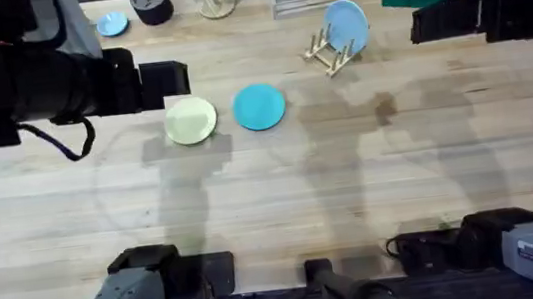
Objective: Pick up the plates from the table one by one and place each into a slot on the dish rack.
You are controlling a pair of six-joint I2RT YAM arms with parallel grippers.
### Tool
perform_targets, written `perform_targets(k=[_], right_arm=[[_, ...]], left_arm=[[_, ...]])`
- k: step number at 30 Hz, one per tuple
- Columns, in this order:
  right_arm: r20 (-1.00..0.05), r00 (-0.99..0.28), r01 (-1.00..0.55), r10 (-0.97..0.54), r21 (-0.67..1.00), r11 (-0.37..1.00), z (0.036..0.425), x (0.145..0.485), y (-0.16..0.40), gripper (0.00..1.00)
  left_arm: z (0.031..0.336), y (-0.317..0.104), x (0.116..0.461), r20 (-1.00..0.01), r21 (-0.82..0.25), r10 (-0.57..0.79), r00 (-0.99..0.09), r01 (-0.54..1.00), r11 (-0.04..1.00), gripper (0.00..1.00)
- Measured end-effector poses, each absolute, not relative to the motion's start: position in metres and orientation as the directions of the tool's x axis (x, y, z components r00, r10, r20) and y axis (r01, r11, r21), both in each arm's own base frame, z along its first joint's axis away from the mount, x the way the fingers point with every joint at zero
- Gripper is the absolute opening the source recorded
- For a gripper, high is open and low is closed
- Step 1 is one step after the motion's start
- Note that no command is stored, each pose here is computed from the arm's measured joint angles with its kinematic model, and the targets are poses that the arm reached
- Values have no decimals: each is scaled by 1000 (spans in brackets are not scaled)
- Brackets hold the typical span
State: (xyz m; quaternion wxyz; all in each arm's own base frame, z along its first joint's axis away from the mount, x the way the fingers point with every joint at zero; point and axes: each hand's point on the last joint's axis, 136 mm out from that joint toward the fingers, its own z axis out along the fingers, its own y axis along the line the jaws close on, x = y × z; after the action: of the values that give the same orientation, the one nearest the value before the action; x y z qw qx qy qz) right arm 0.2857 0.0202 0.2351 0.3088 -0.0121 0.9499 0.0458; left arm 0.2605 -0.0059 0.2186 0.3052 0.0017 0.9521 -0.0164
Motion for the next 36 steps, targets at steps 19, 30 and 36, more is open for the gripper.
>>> perform_targets(k=[19,30,36], right_arm=[[-590,-807,-52,5,80,995,236,286,20,995],[-590,-807,-52,5,80,995,236,286,20,995],[-590,-807,-52,5,80,995,236,286,20,995]], left_arm=[[218,-10,262,-579,-100,-24,-815,42,994,42],[207,10,255,-518,-370,-128,-846,86,925,42],[187,18,269,-473,-487,-154,-867,112,866,42]])
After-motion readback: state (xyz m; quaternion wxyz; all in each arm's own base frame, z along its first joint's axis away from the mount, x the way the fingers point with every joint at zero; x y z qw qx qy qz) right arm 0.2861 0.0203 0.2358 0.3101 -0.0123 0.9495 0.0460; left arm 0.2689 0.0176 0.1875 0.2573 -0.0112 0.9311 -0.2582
